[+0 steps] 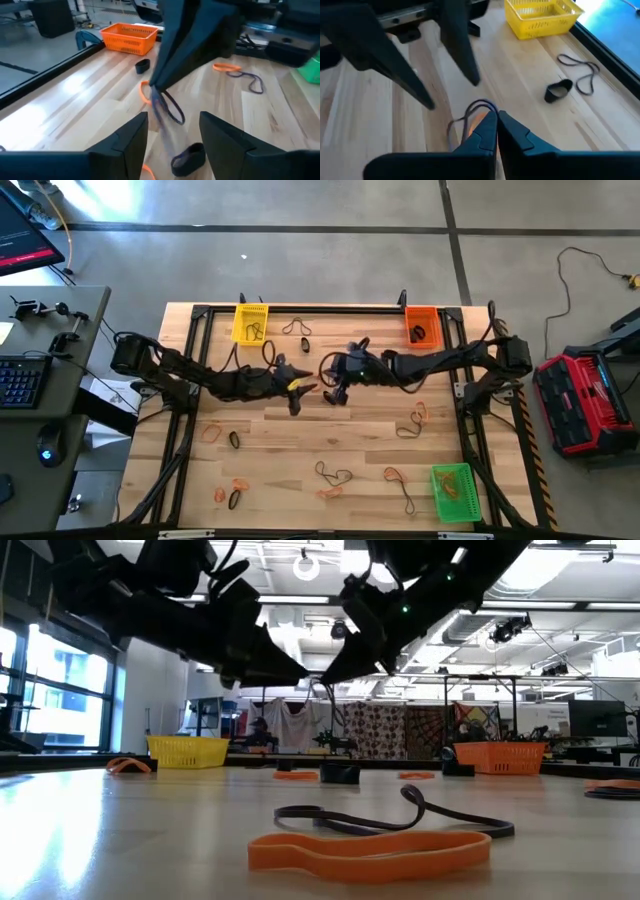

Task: Sort rubber bands into baskets
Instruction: Put the purple rubber band into the yellow bin, then put the orange rubber band into the green bin

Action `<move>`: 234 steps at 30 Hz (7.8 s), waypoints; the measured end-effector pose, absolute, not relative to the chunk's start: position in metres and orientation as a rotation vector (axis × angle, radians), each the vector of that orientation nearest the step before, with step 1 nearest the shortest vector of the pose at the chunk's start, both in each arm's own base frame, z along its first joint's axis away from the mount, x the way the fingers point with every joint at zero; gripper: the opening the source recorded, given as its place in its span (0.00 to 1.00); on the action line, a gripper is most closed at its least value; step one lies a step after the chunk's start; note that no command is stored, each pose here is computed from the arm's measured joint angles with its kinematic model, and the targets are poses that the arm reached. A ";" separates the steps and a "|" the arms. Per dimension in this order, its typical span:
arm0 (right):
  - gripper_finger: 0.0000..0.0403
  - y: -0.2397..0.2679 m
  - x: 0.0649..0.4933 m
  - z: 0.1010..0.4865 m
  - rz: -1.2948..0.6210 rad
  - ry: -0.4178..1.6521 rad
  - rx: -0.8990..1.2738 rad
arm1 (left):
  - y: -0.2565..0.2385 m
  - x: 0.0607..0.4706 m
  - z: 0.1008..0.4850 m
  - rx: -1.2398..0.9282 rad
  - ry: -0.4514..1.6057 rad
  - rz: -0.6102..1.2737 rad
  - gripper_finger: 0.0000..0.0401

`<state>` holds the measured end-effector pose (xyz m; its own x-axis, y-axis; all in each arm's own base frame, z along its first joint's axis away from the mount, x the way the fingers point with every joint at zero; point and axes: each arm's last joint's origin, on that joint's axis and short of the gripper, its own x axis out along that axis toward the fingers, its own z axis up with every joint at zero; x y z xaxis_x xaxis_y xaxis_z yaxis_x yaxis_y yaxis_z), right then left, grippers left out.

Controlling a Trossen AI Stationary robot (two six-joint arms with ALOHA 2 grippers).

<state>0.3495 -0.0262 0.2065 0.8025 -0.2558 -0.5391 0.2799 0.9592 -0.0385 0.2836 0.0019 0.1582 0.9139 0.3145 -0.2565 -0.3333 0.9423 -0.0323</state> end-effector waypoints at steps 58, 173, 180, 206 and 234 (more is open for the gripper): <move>0.38 0.009 0.349 0.208 -0.370 0.556 -0.071 | 0.046 0.222 0.220 -0.004 0.378 0.700 0.00; 0.37 0.002 0.347 0.203 -0.388 0.583 -0.060 | -0.038 0.162 0.219 -0.039 0.734 -0.081 0.36; 0.37 0.002 0.347 0.203 -0.389 0.583 -0.060 | -0.064 0.154 0.219 -0.023 0.742 -0.233 0.36; 0.37 0.002 0.347 0.203 -0.389 0.583 -0.060 | -0.137 0.151 0.171 0.045 1.025 -0.352 0.36; 0.37 0.002 0.347 0.203 -0.388 0.583 -0.061 | -0.206 0.161 0.150 0.131 1.258 -0.399 0.36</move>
